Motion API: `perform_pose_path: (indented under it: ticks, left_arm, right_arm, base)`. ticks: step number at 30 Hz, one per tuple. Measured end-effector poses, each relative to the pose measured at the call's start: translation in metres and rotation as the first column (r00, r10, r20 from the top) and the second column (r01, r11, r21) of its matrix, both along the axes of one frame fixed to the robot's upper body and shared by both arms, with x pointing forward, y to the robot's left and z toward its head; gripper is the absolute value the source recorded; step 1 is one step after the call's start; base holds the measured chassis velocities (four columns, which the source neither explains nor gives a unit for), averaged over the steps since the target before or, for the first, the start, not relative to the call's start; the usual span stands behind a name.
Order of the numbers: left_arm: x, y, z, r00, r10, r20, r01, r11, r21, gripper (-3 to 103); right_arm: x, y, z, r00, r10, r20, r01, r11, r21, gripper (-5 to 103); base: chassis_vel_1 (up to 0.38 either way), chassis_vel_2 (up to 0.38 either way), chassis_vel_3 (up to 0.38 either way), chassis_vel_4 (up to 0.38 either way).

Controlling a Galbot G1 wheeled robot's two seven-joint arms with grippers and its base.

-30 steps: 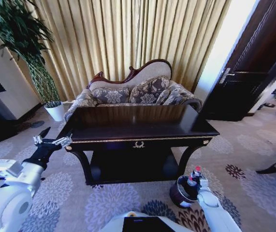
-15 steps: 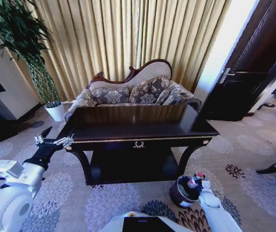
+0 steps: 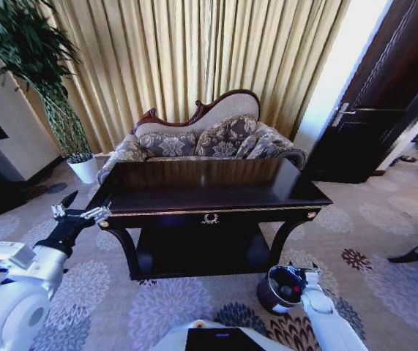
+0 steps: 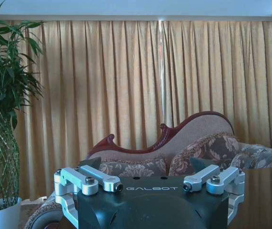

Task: Move to the front of the table and place the trash on the table into the trash bin.

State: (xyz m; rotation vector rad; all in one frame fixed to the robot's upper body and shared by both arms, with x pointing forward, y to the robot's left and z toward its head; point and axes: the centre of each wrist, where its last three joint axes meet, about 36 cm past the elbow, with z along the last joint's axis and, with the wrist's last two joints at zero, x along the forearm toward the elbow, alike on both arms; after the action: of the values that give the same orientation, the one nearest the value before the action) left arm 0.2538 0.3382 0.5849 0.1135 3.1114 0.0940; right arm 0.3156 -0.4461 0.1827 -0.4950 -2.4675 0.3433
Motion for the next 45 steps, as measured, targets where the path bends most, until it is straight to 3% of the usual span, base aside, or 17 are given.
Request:
perform_pose_path:
  ticks: [18, 22, 24, 26, 27, 30, 33, 37, 39, 45]
  left_arm:
    - [0.001, 0.002, 0.000, 1.000, -0.001, -0.003, 0.001, 1.000, 0.003, 100]
    - [0.001, 0.002, -0.001, 1.000, 0.003, -0.002, -0.003, 1.000, -0.002, 100]
    - [0.001, 0.001, 0.001, 1.000, 0.001, 0.006, -0.001, 1.000, -0.004, 100]
    - [0.001, 0.000, 0.001, 1.000, 0.000, 0.010, 0.000, 1.000, -0.005, 100]
    - [0.001, -0.001, 0.003, 1.000, -0.003, 0.015, 0.003, 1.000, -0.006, 100]
    - [0.001, -0.001, 0.004, 1.000, -0.004, 0.020, 0.004, 1.000, -0.009, 100]
    - [0.000, 0.001, 0.004, 1.000, 0.007, 0.025, -0.006, 1.000, -0.022, 100]
    - [-0.001, 0.002, 0.004, 1.000, 0.015, 0.025, -0.015, 1.000, -0.026, 100]
    - [-0.002, 0.003, 0.004, 0.999, 0.024, 0.028, -0.023, 0.999, -0.029, 100]
    - [-0.003, 0.006, 0.007, 0.999, 0.030, 0.035, -0.029, 0.999, -0.027, 100]
  right_arm:
    - [-0.003, 0.001, 0.002, 1.000, 0.002, 0.001, -0.002, 1.000, 0.004, 100]
    - [0.002, 0.018, 0.034, 0.995, 0.021, 0.098, -0.029, 0.996, 0.085, 100]
    - [0.012, 0.041, 0.080, 0.979, 0.027, 0.200, -0.065, 0.980, 0.187, 100]
    - [0.014, 0.047, 0.095, 0.972, 0.034, 0.233, -0.084, 0.975, 0.207, 100]
    - [0.014, 0.059, 0.123, 0.956, 0.058, 0.287, -0.126, 0.967, 0.223, 100]
    - [0.009, 0.074, 0.161, 0.933, 0.107, 0.342, -0.191, 0.957, 0.220, 100]
    - [-0.006, 0.107, 0.240, 0.876, 0.204, 0.437, -0.315, 0.928, 0.198, 100]
    - [-0.016, 0.127, 0.281, 0.837, 0.247, 0.489, -0.373, 0.910, 0.179, 100]
    - [-0.032, 0.151, 0.329, 0.783, 0.288, 0.551, -0.443, 0.880, 0.169, 100]
    - [-0.045, 0.166, 0.353, 0.758, 0.306, 0.577, -0.480, 0.860, 0.174, 100]
  base:
    - [0.000, 0.000, 0.000, 0.000]
    - [0.000, 0.000, 0.000, 0.000]
    - [0.000, 0.000, 0.000, 0.000]
    - [0.000, 0.000, 0.000, 0.000]
    - [0.000, 0.000, 0.000, 0.000]
    - [0.000, 0.000, 0.000, 0.000]
    - [0.000, 0.000, 0.000, 0.000]
    - [0.000, 0.000, 0.000, 0.000]
    - [0.000, 0.000, 0.000, 0.000]
    - [0.000, 0.000, 0.000, 0.000]
